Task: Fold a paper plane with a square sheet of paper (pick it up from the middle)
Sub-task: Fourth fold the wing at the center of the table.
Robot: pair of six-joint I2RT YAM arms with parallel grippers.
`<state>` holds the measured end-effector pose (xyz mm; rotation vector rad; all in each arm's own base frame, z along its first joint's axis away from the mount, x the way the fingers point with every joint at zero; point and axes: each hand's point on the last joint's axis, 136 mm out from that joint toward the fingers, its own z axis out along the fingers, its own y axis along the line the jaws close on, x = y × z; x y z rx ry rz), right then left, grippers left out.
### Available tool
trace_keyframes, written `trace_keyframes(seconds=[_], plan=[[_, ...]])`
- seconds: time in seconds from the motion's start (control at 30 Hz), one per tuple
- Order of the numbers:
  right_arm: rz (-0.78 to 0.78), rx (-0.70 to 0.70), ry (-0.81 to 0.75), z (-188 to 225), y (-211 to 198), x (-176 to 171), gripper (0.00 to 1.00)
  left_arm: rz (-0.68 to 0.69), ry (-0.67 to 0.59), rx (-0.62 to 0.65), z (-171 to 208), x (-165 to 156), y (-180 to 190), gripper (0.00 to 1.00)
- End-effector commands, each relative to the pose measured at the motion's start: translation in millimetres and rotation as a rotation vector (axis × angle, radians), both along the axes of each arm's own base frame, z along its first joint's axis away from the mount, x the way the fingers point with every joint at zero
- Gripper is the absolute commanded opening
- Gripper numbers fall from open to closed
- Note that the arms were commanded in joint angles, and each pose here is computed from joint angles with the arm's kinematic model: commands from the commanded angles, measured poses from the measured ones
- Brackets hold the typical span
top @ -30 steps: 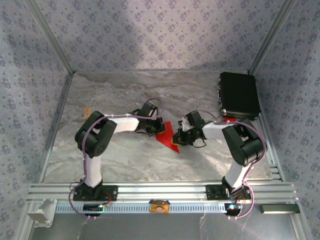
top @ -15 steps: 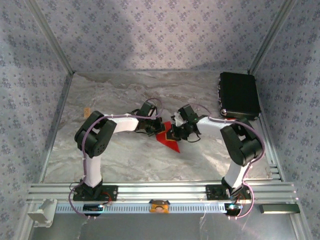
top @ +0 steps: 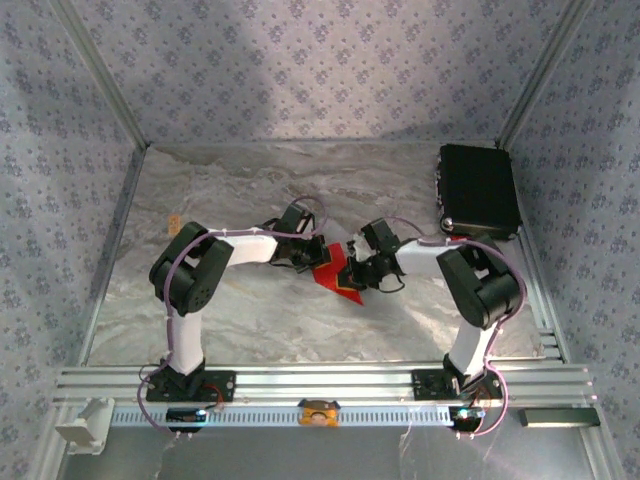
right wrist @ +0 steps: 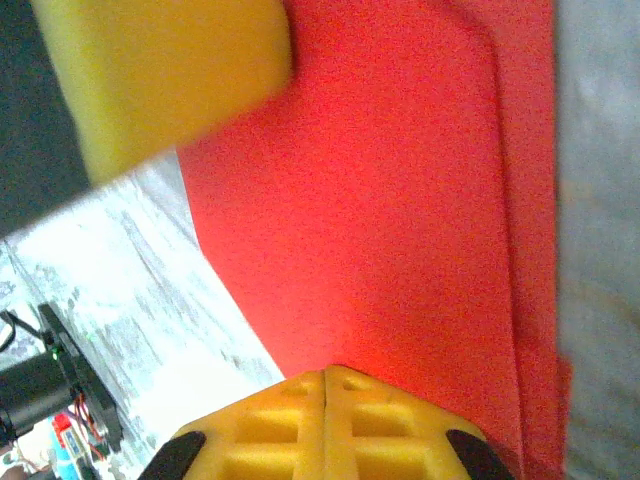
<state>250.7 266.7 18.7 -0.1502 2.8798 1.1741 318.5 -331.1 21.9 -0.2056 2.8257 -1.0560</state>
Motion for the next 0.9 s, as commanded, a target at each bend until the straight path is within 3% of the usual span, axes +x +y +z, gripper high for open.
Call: trace_keyframes(seconds=[0.0, 0.5, 0.87], plan=[[-0.009, -0.032, 0.059, -8.0, -17.0, -22.6, 0.00, 0.026, 0.057, 0.077, -28.7, -5.6, 17.0, 0.00], [-0.120, -0.022, 0.102, -14.4, -59.3, -56.7, 0.01, 0.028, 0.070, 0.068, -33.1, -5.1, 15.5, 0.00], [-0.137, 0.067, 0.010, 26.2, -48.3, -30.3, 0.02, 0.022, 0.071, 0.059, -32.6, -5.2, 13.6, 0.00]])
